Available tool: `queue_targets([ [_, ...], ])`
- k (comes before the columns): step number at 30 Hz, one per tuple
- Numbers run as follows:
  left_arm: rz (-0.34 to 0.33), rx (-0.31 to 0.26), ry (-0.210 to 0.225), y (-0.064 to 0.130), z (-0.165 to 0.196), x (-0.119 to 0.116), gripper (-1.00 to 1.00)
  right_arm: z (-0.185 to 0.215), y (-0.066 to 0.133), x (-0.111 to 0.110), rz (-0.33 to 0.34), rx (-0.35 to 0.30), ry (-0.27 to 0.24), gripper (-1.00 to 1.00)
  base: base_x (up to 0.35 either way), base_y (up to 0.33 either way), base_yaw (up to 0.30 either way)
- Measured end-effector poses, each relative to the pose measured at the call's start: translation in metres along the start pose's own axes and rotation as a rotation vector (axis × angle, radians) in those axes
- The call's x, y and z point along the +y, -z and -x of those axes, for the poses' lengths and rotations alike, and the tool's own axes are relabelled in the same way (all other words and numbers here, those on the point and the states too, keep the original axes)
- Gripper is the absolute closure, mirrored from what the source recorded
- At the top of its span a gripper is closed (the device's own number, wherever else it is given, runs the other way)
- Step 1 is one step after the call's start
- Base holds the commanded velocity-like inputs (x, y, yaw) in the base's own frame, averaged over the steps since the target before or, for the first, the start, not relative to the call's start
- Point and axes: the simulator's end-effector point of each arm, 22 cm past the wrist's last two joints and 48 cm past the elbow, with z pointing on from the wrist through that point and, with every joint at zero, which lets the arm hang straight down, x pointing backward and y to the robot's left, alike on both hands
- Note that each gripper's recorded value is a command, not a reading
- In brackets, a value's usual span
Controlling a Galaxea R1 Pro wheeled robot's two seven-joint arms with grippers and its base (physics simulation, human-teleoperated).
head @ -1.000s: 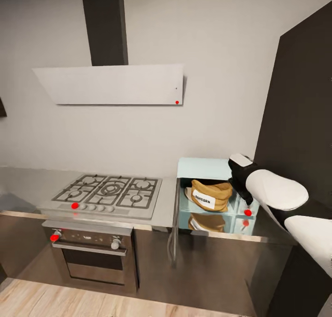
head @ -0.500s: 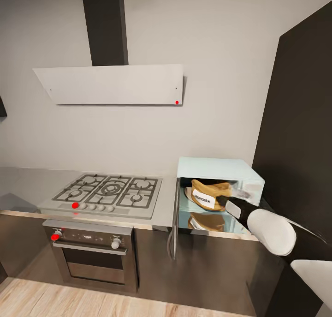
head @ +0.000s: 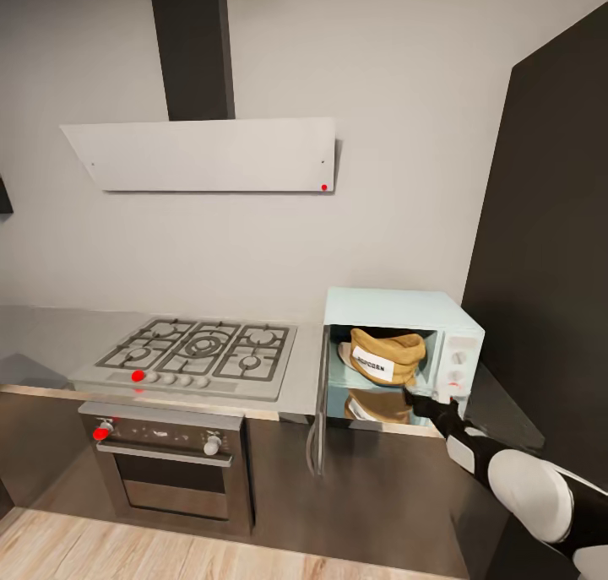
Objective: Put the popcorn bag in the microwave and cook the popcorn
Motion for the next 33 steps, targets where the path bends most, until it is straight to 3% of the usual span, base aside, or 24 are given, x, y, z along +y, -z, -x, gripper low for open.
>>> queue_targets([
  [2, 0.0, 0.0, 0.0, 0.0, 0.0, 0.0, -1.0, -0.004, 0.004, 0.005, 0.027, -0.027, 0.016, -1.0, 0.0, 0.0, 0.0],
  [6, 0.0, 0.0, 0.0, 0.0, 0.0, 0.0, -1.0, 0.008, 0.016, 0.019, 0.095, -0.161, 0.066, -1.0, 0.0, 0.0, 0.0],
  [14, 0.0, 0.002, 0.002, 0.0, -0.001, 0.0, -1.0, 0.022, 0.026, 0.022, 0.101, -0.275, 0.099, -1.0, 0.098, 0.02, 0.0],
  [18, 0.0, 0.0, 0.002, 0.0, 0.0, 0.0, -1.0, 0.021, 0.029, 0.018, 0.081, -0.289, 0.099, -1.0, 0.311, 0.076, 0.0],
  [21, 0.0, 0.0, 0.002, 0.0, 0.0, 0.0, -1.0, 0.017, 0.028, 0.011, 0.015, -0.288, 0.082, -1.0, 0.32, 0.086, 0.0],
  [33, 0.0, 0.002, 0.001, 0.0, 0.0, 0.0, -1.0, 0.015, 0.027, 0.016, -0.005, -0.288, 0.067, -1.0, 0.133, 0.028, 0.0],
])
